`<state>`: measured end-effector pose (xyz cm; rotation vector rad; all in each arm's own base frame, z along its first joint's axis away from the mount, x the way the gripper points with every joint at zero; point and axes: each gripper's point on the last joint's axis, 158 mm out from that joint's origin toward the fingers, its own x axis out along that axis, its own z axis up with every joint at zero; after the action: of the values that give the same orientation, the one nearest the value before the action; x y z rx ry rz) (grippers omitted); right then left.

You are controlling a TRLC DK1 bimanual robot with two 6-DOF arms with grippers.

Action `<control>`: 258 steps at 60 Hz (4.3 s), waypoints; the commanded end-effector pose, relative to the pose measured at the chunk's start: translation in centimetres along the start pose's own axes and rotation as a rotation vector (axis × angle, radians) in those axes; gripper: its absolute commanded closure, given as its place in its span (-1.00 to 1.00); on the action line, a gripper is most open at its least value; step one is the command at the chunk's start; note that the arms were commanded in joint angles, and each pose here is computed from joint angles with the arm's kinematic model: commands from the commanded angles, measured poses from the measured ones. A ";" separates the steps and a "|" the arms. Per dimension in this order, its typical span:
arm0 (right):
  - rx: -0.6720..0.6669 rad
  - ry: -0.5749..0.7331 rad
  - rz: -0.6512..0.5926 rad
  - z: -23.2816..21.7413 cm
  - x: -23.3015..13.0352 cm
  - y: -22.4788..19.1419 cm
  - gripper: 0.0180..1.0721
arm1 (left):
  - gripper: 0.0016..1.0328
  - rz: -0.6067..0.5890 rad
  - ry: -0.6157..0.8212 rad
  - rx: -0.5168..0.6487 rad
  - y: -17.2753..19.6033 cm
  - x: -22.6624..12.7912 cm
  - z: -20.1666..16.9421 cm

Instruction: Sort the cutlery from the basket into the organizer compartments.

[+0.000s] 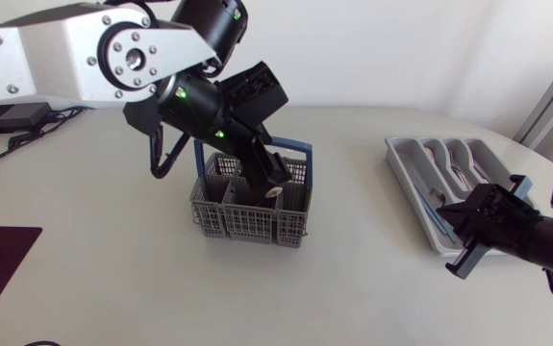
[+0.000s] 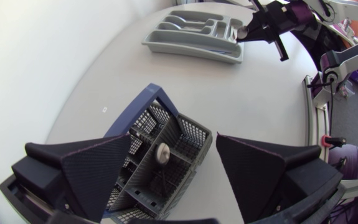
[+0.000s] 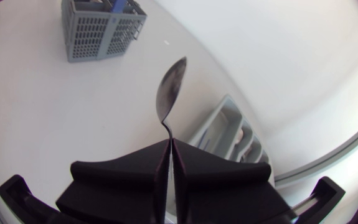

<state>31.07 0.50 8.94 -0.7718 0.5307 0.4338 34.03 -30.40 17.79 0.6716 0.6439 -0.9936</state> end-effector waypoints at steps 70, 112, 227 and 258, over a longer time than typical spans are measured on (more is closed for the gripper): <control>0.078 0.492 -0.354 -21.6 3.7 -11.5 0.07 | -0.83 0.163 0.112 -0.105 3.3 -2.7 -6.9; 0.216 0.352 -0.404 -11.3 -3.5 -12.1 -0.42 | -0.83 0.271 0.134 -0.192 6.2 -5.8 -12.4; 0.696 0.144 0.571 17.5 3.4 11.1 -0.45 | -0.77 0.175 0.158 -0.183 5.2 -1.0 -16.7; 0.756 0.208 0.604 18.8 5.2 12.6 -0.50 | -0.77 0.167 -0.011 -0.124 3.9 -2.9 -12.9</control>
<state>33.67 23.06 11.15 0.0724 1.0136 0.6686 34.91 -17.29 13.63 0.5869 0.6246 -0.7666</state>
